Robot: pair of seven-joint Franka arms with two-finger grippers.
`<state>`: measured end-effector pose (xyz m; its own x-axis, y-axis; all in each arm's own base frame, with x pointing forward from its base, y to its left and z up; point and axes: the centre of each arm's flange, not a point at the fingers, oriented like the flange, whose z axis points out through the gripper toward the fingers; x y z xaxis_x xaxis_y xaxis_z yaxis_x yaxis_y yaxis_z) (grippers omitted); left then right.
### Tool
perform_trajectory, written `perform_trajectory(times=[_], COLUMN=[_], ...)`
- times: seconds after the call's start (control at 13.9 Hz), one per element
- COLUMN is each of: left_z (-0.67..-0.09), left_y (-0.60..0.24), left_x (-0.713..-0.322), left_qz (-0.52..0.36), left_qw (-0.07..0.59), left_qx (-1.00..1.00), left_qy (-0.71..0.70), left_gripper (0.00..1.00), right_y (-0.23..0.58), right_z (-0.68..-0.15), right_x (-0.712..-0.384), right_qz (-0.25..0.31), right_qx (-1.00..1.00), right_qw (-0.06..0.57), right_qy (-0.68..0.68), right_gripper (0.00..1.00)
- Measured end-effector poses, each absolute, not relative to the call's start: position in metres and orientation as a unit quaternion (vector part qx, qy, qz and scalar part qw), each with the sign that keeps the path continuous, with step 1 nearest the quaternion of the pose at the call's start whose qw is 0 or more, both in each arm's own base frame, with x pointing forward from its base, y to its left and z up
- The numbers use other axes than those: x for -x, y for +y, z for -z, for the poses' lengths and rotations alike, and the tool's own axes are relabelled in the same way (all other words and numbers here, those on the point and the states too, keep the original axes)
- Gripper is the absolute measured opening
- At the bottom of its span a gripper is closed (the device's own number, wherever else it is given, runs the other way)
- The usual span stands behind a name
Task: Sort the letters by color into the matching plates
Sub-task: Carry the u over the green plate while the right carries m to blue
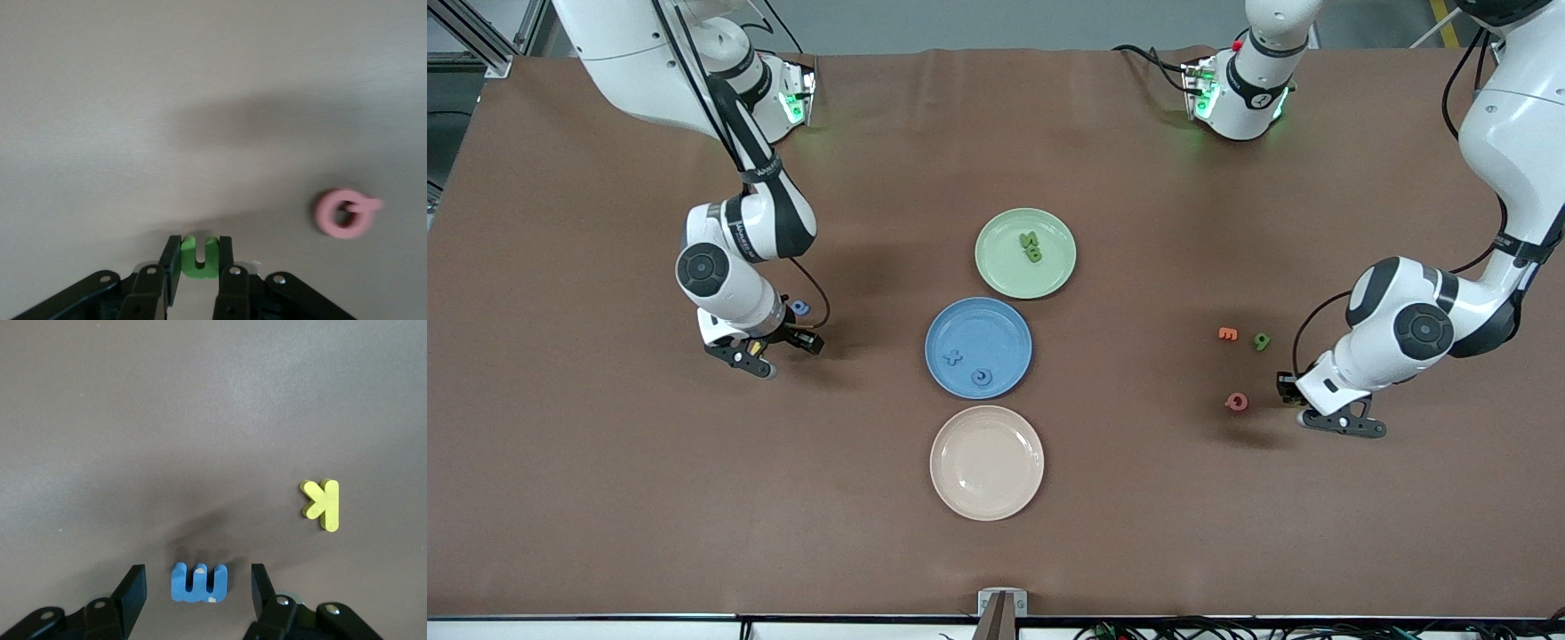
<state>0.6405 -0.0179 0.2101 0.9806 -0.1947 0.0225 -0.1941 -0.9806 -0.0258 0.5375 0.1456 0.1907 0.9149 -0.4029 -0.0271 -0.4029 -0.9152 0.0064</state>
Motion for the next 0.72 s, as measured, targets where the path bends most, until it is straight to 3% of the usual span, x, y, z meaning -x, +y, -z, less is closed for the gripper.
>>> perform_trajectory(times=[0.43,0.72], left_z=[-0.258,-0.289], left_y=[-0.094,-0.153], left_x=[-0.627,-0.612], left_qz=[-0.024,-0.033], left_qw=[0.023,-0.004], left_qx=[0.998,0.999], left_qy=[0.053,0.027], left_gripper=[0.26,0.26], right_y=[0.149,0.15], right_z=[-0.172,-0.172], right_x=[-0.531,-0.531], right_qz=[0.019,0.018], right_qx=[-0.979,-0.98], right_qw=[0.004,0.004], right_qy=[-0.201,-0.2], right_gripper=[0.72,0.68])
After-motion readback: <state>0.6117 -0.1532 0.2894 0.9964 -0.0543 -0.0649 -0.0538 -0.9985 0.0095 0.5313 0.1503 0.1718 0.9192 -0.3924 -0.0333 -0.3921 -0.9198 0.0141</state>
